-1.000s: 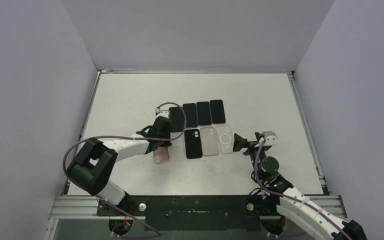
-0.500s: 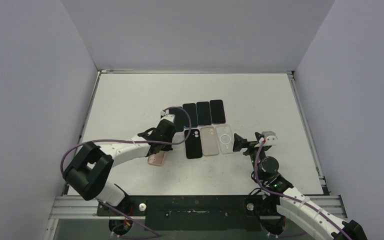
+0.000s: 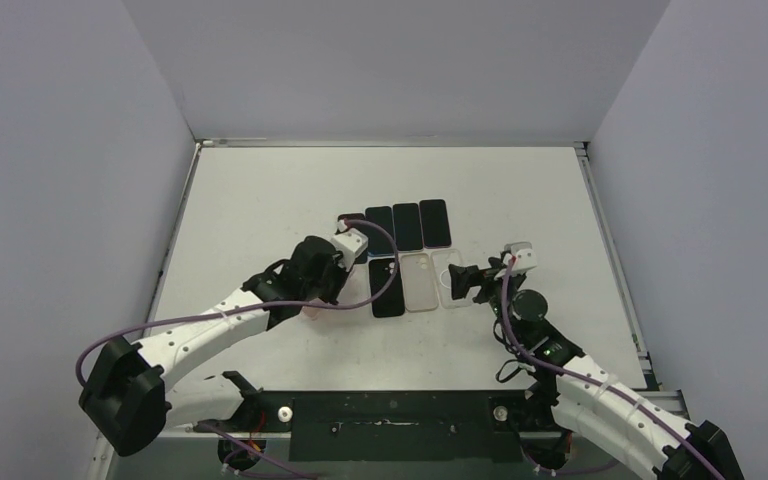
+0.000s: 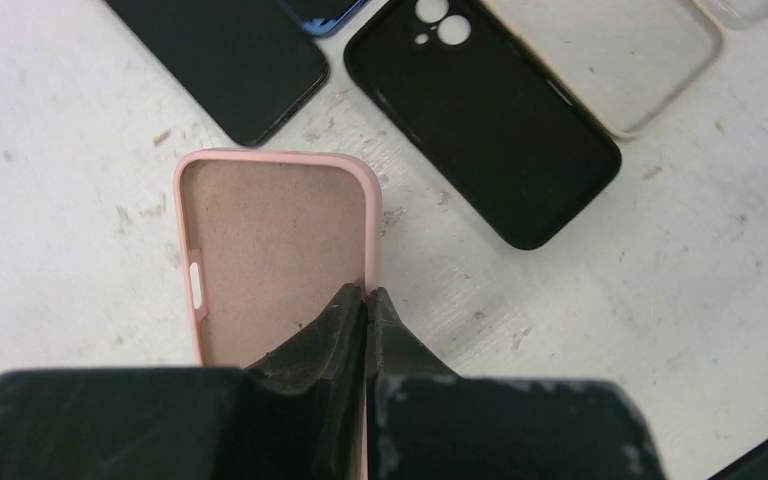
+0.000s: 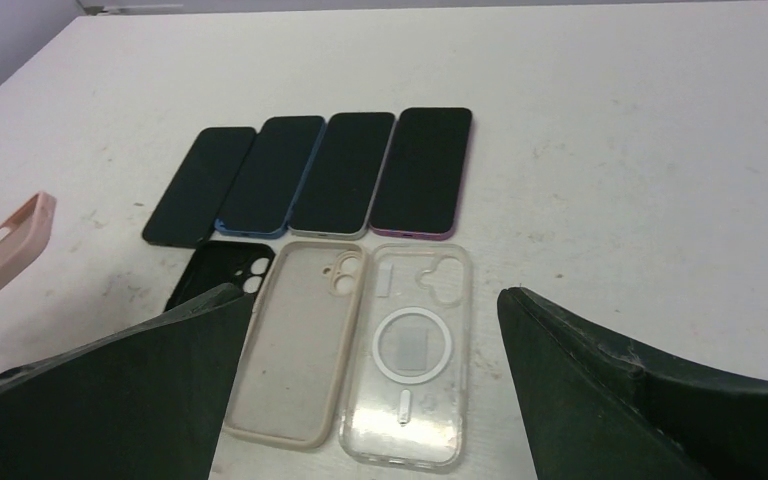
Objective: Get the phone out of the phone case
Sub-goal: Pick up the phone case from the center of the board.
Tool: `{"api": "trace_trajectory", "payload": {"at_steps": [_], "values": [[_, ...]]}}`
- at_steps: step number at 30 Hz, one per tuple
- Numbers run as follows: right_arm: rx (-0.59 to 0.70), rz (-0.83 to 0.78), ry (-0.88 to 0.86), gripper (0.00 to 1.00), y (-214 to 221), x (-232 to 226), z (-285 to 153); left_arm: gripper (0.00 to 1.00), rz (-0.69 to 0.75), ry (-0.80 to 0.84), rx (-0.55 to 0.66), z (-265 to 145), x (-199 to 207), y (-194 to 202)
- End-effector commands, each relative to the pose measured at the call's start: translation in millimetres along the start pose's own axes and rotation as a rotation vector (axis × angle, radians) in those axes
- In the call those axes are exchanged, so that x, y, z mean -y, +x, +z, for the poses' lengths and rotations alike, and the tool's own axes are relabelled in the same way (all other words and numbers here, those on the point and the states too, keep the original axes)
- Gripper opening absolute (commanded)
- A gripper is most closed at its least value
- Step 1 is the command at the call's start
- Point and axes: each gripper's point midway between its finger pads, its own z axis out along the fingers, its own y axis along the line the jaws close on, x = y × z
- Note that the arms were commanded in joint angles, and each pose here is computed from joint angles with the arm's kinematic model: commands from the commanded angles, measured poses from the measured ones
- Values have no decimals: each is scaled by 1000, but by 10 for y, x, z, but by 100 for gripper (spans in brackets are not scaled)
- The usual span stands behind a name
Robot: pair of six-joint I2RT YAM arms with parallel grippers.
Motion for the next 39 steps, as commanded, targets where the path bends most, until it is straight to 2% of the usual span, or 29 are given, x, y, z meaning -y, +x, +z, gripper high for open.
{"api": "trace_trajectory", "payload": {"at_steps": [1,8,18,29,34,37,39], "values": [[-113,106,-118,100,-109,-336,28,0,315,145,161,-206,176,-324],[-307,146,-276,100,-172,-720,-41,0,692,257,295,-438,403,-395],[-461,121,-618,100,-287,-1295,-105,0,1202,349,441,-673,793,-249],[-703,69,-888,93,15,-1769,-179,0,1469,361,475,-738,1038,-134],[-756,50,-972,85,167,-1940,-216,0,1524,378,487,-749,1138,-118],[-756,62,-1022,71,179,-1986,-251,0,1541,384,465,-702,1142,-64],[-754,67,-1046,57,169,-2006,-277,0,1546,390,458,-680,1148,-25]]}}
